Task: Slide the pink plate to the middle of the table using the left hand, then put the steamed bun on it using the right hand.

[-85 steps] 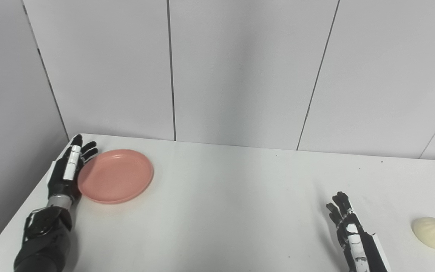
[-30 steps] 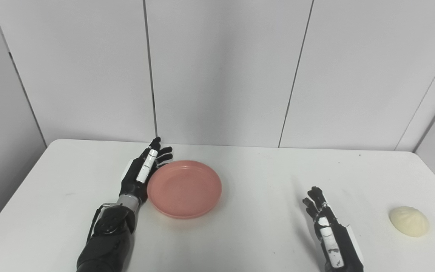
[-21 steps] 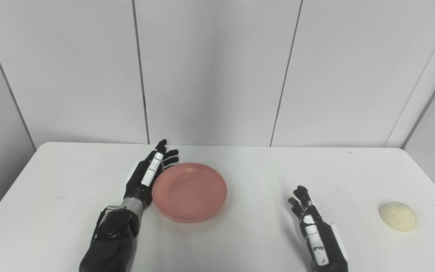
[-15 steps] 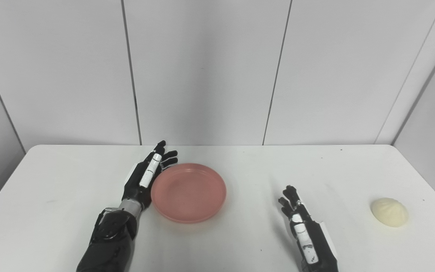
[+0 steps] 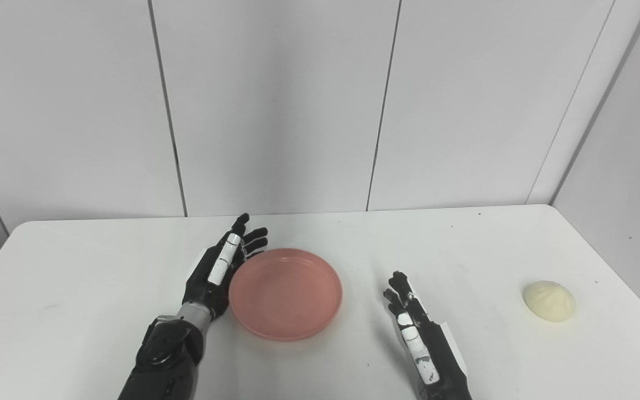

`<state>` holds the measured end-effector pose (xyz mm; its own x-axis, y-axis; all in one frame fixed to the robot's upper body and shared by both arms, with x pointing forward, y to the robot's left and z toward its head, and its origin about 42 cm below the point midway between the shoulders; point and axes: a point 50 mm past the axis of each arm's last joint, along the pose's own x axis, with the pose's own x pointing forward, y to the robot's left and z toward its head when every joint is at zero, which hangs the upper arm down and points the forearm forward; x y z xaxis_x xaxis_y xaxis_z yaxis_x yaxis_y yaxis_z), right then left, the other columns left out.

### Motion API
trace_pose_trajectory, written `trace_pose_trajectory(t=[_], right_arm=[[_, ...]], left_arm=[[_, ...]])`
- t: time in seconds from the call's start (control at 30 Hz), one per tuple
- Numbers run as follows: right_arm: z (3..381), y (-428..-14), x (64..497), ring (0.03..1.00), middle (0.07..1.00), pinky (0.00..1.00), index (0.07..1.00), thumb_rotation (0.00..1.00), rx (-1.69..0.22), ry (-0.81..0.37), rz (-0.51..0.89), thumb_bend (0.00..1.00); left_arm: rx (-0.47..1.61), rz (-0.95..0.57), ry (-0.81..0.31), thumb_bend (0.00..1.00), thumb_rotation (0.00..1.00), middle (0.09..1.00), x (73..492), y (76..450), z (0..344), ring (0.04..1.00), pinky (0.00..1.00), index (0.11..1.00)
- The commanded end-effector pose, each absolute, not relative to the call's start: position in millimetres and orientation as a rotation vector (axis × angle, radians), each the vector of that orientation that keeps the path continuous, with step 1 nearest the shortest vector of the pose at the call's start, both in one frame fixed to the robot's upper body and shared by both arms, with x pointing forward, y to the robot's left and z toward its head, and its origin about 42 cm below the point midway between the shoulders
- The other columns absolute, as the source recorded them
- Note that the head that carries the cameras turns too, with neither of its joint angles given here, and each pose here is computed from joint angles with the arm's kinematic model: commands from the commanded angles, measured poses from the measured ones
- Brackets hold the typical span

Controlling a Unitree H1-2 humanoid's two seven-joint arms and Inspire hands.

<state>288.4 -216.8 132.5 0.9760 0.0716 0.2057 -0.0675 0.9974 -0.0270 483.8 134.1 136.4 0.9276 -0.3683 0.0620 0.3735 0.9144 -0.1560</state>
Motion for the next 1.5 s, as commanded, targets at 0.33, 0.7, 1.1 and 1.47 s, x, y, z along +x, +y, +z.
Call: trace_pose_trajectory(t=[0.33,0.7,1.1,1.47], right_arm=[[125.8,-211.8,283.7,0.945,0.968,0.98,0.979,0.92,-0.007,-0.174,0.056,0.73],[140.5,-217.8,292.7,0.899,0.932,0.88,0.958,0.93,-0.112,-0.291,-0.003,0.77],[206.2,-279.7,309.5,0.895,0.905,0.82,0.927,0.88,-0.357,-0.500,-0.045,0.93],[306.8,-313.0,314.5,0.841,0.861,0.75,0.878,0.78,-0.790,-0.510,-0.045,0.97]], left_arm=[[-0.178,-0.416,-0.054,0.81,0.79,0.845,485.8,121.6,144.8,0.867,0.84,0.939],[-0.203,-0.384,-0.059,0.80,0.79,0.835,489.9,130.8,147.1,0.856,0.85,0.951],[-0.208,-0.379,-0.057,0.78,0.78,0.835,491.1,128.4,145.4,0.860,0.84,0.950],[-0.205,-0.378,-0.046,0.79,0.79,0.826,492.7,127.0,141.8,0.861,0.83,0.950]])
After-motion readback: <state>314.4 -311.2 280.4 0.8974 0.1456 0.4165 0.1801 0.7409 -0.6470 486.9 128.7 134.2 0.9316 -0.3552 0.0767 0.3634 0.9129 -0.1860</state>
